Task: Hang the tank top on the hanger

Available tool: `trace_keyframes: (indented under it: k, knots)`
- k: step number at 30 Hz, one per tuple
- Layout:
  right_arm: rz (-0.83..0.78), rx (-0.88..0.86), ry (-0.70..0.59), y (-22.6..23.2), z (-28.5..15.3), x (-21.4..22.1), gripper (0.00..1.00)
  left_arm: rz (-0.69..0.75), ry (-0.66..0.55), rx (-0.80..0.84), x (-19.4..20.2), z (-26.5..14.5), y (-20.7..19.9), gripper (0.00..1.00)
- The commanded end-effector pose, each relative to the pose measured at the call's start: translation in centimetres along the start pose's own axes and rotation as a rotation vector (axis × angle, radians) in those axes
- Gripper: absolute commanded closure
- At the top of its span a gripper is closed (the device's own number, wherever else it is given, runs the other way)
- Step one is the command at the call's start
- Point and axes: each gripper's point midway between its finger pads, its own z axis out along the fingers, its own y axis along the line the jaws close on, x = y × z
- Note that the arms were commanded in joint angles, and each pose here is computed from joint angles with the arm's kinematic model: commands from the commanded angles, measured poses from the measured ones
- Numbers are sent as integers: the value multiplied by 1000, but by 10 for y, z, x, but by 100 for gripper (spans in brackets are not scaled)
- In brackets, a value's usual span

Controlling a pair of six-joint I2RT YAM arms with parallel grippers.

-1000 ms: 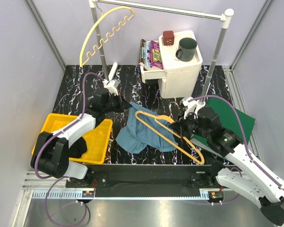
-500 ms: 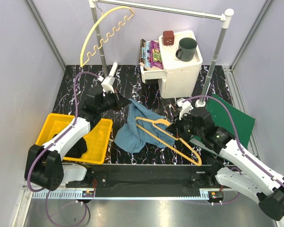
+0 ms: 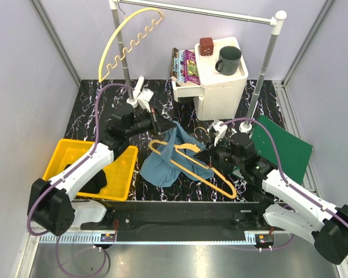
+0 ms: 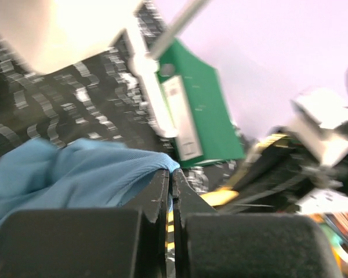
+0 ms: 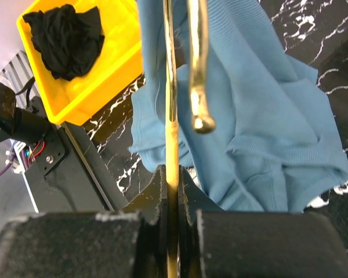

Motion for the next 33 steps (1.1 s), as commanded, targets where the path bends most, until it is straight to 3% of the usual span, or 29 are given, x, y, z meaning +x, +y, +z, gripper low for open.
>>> trace_keyframes:
  k: [1, 8, 14, 15, 19, 20, 25, 29, 31, 33]
  knots:
    - [-47, -66, -118, 12, 6, -27, 100, 83, -75, 186, -34, -14, -67, 100]
    - [-78, -90, -181, 20, -6, -33, 100, 89, -74, 155, -30, -18, -50, 100]
    - [-120, -147, -264, 38, -29, -44, 100, 21, -72, 34, -30, -19, 10, 98]
    - [-120, -149, -255, 39, -31, -42, 100, 32, -69, 13, -32, -17, 18, 93]
    - [-114, -170, -223, 43, -31, -41, 100, 52, -57, -97, -31, -20, 37, 12]
    - [-112, -177, -219, 44, -29, -40, 100, 63, -62, -104, -33, -21, 37, 4]
    - [-117, -165, -205, 42, -22, -48, 100, 133, -85, -229, -31, -48, 44, 1]
    - [-137, -136, -155, 36, -14, -52, 100, 196, -243, -407, -44, -84, 55, 1]
    - [-134, -159, -134, 40, -10, -56, 100, 285, -313, -380, -57, -98, 34, 1]
    - [-138, -215, -119, 51, -10, -61, 100, 404, -304, -292, -50, -96, 11, 1]
